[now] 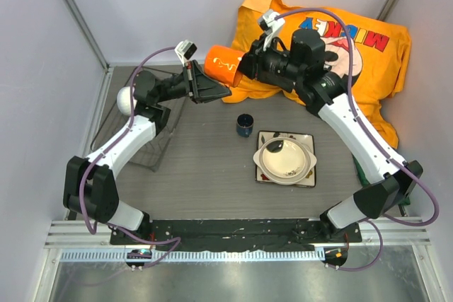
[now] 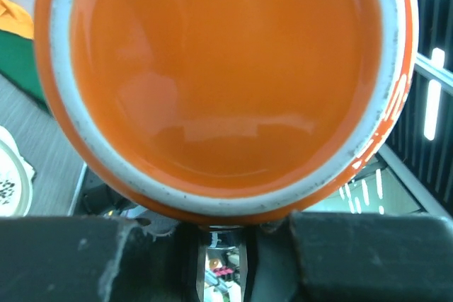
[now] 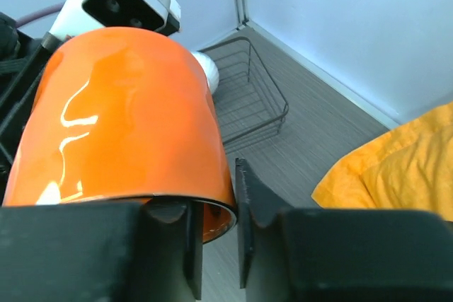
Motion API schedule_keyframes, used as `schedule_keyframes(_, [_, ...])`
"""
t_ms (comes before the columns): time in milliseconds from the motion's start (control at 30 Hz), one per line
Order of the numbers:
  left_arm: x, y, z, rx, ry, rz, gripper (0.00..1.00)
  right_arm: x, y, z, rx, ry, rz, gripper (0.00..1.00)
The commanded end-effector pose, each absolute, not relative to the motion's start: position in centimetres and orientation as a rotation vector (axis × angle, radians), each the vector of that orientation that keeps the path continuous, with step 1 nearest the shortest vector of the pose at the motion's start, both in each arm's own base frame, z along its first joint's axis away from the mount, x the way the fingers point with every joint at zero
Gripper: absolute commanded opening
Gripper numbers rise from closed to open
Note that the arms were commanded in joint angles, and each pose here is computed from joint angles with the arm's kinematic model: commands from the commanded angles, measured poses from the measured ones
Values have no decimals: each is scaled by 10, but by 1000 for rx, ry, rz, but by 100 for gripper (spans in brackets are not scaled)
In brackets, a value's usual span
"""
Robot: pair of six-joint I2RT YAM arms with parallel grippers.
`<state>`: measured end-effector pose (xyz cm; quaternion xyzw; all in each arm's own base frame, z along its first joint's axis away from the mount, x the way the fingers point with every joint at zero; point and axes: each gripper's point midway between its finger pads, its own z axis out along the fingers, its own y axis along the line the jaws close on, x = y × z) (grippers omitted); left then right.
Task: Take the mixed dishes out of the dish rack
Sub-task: Pick up the cup from the dish rack.
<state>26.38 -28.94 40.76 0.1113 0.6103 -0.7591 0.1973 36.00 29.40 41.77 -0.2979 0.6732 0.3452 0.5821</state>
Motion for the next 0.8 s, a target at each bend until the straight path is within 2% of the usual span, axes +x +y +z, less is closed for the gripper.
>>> schedule_keyframes(0, [246,-289,427,458,1576,-2073,0,359,298,444,-690,1499,846,13])
schedule_keyframes(33, [247,-290,425,452,1587,-2074,0,357,298,445,-691,1497,851,9])
schedule_keyframes(67, [249,-290,423,454,1591,-2066,0,356,298,446,-692,1494,855,1])
schedule_keyframes(167, [252,-292,418,449,1605,-2054,9,353,296,447,-691,1488,850,1])
schedule_keyframes(200, [255,-292,415,446,1613,-2051,17,352,296,446,-693,1491,851,1])
schedule_keyframes(267, [258,-293,412,434,1631,-2047,28,348,293,449,-694,1480,848,1])
schedule_keyframes(300, [259,-293,409,442,1632,-2034,41,347,293,446,-697,1484,848,1])
schedule_keyframes(433, [264,-291,401,436,1658,-1999,63,343,287,449,-694,1470,835,1])
schedule_keyframes(600, [270,-285,399,423,1669,-1958,84,341,280,453,-685,1461,826,1])
schedule_keyframes(767, [279,-280,385,427,1719,-1873,98,346,265,461,-634,1456,786,1])
